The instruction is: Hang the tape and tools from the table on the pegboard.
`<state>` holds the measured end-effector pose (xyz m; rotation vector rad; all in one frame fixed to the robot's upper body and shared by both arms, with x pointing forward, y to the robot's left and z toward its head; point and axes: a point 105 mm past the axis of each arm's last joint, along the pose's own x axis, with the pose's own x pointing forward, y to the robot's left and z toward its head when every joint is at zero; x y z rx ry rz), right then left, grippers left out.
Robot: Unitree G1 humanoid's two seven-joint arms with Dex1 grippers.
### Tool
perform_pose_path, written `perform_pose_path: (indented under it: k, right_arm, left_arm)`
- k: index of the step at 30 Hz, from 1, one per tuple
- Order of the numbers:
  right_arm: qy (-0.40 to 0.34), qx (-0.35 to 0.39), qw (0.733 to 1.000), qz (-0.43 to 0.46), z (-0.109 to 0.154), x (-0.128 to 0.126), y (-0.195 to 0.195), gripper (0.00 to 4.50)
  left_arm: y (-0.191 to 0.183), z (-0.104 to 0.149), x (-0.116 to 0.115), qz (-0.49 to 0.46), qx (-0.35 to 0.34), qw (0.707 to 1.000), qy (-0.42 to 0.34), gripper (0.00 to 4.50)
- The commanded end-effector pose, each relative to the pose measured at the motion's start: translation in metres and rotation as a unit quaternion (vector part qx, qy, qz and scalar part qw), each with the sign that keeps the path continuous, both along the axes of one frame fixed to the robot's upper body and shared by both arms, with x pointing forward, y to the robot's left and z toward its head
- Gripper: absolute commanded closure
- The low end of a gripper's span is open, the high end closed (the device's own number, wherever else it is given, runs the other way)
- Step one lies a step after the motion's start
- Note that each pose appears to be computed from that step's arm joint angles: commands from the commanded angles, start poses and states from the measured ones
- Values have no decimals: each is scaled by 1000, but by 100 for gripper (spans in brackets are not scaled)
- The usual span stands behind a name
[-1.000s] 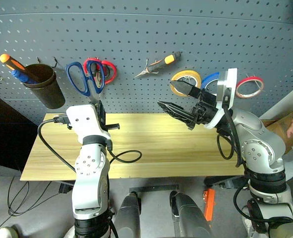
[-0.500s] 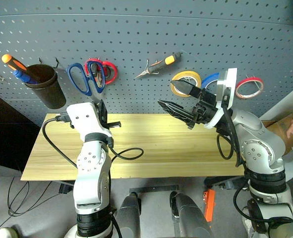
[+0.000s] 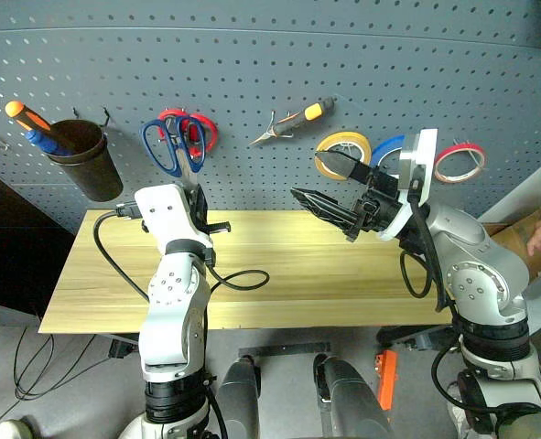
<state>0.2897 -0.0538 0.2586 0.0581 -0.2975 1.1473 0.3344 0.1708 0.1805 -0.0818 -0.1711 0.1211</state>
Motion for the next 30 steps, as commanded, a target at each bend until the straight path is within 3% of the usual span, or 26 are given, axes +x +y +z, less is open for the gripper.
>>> perform_pose_path:
  k: [1,11,23,30]
  right_arm:
    - [-21,6,1000,6,8,-10,0,0]
    - [-20,6,1000,0,8,-9,-2,0]
    - [-17,6,1000,-2,7,-9,-3,0]
    - [-17,5,1000,0,7,-10,-3,0]
  left_arm:
    - [3,11,3,-4,-8,1000,-19,398]
    - [2,12,12,-25,-7,1000,-10,398]
    - [0,13,10,-26,-5,1000,-13,3]
    - [-3,9,8,-30,-1,1000,-6,3]
